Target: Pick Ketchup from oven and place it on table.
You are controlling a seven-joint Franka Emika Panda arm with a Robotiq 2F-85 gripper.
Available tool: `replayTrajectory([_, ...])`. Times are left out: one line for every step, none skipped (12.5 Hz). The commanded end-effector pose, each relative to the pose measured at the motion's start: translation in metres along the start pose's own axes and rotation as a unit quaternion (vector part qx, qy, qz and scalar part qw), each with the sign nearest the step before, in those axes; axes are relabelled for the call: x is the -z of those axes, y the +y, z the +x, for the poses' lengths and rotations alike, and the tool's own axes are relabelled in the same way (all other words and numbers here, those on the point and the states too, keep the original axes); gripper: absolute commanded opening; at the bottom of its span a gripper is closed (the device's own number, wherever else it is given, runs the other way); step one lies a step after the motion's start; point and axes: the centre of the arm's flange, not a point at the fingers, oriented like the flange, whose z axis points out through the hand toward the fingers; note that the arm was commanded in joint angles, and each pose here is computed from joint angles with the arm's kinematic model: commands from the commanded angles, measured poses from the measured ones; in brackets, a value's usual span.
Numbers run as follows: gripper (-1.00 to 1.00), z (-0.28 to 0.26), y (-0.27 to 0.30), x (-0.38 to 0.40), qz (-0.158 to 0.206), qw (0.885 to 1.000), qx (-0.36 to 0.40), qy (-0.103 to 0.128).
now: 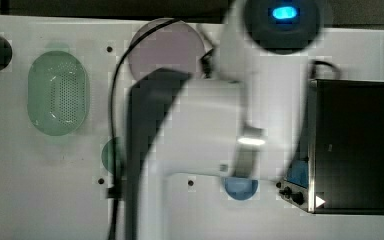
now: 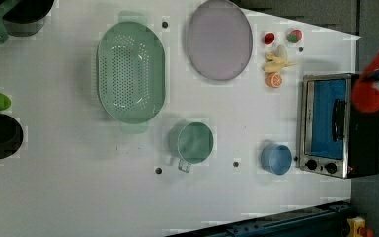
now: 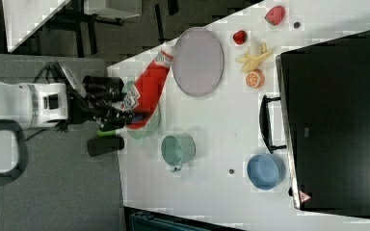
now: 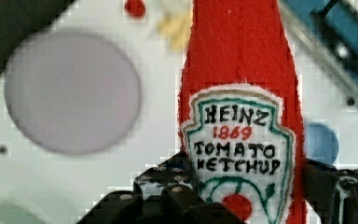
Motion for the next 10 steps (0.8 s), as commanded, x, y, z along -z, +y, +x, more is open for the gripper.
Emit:
replayTrajectory([0.27, -0.024, -0.01, -0.059, -0.041, 0.998, 0.036, -0.031])
replayTrajectory([0.27, -0.028, -0.01, -0.08, -0.044, 0.998, 0.032, -0.034])
replayTrajectory([0.27, -0.029, -0.009, -0.103, -0.042, 0.998, 0.021, -0.031])
replayTrajectory([0.27, -0.031, -0.006, -0.127, -0.038, 0.999, 0.01, -0.026])
replayTrajectory([0.27, -0.035, -0.003, -0.152, -0.037, 0.999, 0.004, -0.026])
replayTrajectory([0.27, -0.04, 0.001, -0.178, -0.04, 0.999, 0.004, -0.028])
replayTrajectory([0.27, -0.045, 0.005, -0.205, -0.045, 0.998, 0.004, -0.032])
replayTrajectory([0.27, -0.048, 0.007, -0.227, -0.047, 0.998, 0.004, -0.033])
replayTrajectory([0.27, -0.048, 0.008, -0.246, -0.045, 0.999, 0.003, -0.029])
replayTrajectory([0.27, -0.048, 0.008, -0.262, -0.043, 0.999, 0.004, -0.025])
